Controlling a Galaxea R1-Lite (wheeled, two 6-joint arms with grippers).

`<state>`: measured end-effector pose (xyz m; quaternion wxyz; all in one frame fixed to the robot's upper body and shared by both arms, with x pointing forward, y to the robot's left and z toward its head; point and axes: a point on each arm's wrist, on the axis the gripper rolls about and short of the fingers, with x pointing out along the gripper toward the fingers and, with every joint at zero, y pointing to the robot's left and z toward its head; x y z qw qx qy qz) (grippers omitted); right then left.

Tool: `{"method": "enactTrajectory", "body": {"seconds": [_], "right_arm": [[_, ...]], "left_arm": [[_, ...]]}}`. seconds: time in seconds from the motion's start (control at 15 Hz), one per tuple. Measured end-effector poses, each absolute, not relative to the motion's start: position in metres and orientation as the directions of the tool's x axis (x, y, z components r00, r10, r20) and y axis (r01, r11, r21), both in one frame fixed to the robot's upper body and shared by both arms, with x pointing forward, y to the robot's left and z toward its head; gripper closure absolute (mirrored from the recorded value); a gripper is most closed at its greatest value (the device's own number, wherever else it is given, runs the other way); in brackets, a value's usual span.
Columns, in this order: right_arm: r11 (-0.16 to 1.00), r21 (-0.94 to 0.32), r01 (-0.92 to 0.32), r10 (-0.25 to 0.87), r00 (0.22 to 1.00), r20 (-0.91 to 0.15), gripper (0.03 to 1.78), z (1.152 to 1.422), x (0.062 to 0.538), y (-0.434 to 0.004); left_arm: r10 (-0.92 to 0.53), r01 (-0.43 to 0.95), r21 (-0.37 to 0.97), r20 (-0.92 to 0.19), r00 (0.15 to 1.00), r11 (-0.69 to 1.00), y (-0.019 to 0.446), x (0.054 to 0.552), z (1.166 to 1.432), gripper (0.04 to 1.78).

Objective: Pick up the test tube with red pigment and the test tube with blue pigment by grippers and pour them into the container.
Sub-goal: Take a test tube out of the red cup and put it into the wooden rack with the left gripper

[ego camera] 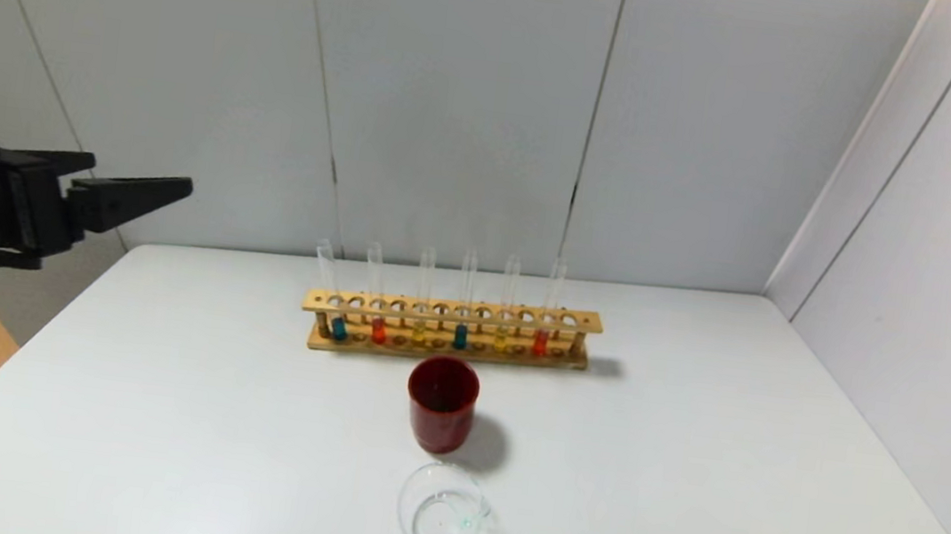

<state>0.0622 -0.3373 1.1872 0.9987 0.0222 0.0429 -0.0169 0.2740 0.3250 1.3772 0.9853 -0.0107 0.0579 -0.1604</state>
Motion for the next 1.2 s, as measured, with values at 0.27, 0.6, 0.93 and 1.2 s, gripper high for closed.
{"method": "enactTrajectory", "body": {"seconds": [0.27,0.6,0.93,1.2], "right_arm": [[0.998,0.042,0.036,-0.032,0.996,-0.086,0.06,1.187,0.062,-0.337],[0.998,0.043,0.036,-0.032,0.996,-0.086,0.06,1.187,0.062,-0.337],[0.998,0.043,0.036,-0.032,0.996,-0.086,0.06,1.187,0.062,-0.337],[0.998,0.043,0.036,-0.032,0.996,-0.087,0.06,1.187,0.062,-0.337]], "left_arm": [[-0.354,0.347,-0.072,-0.139,0.925,0.935,0.324,0.332,1.34,0.07],[-0.42,0.413,-0.075,-0.144,0.896,0.908,0.323,0.364,1.29,0.07],[-0.446,0.434,-0.099,-0.207,0.871,0.895,0.321,0.372,1.264,0.07],[-0.46,0.451,-0.09,-0.191,0.867,0.888,0.316,0.388,1.249,0.07]]}}
